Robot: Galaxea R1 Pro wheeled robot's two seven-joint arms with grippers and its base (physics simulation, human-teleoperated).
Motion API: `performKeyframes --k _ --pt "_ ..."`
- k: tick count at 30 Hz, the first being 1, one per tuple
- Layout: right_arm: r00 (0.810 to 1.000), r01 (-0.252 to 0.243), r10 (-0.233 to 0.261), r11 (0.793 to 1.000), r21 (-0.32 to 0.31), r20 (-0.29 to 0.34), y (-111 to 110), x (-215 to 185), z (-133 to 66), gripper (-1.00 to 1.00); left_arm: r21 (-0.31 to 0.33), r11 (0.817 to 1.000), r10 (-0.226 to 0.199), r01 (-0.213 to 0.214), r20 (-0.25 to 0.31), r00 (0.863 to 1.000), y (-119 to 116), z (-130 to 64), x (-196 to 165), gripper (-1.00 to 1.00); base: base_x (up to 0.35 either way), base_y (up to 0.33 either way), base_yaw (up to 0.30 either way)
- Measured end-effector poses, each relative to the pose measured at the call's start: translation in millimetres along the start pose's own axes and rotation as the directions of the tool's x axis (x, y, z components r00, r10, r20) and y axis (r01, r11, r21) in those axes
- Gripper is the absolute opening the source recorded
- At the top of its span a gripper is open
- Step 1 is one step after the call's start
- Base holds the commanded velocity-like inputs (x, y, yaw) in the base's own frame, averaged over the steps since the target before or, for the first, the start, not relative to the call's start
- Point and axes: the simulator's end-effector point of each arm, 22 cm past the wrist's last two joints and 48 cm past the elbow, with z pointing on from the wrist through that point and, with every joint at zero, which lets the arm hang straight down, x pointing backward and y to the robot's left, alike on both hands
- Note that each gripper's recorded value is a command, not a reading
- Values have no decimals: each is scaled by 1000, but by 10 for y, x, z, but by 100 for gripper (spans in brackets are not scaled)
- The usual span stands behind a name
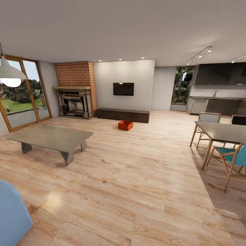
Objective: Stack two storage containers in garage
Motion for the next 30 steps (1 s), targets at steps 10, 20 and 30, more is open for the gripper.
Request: performKeyframes --k 10,20,30 --pt "1000 0 0 1000 0 0 0 -1 0 100 -1 1000 1 -1 0 1000 5 0 -2 100 323 0 0" --pt "1000 0 0 1000 0 0 0 -1 0 100 0 1000 2 -2 0 1000 0 0 -1 100 323 0 0" --pt "1000 0 0 1000 0 0 0 0 0 100 -3 1000 1 -1 -4 1000 19 2 6 100 323 0 0"
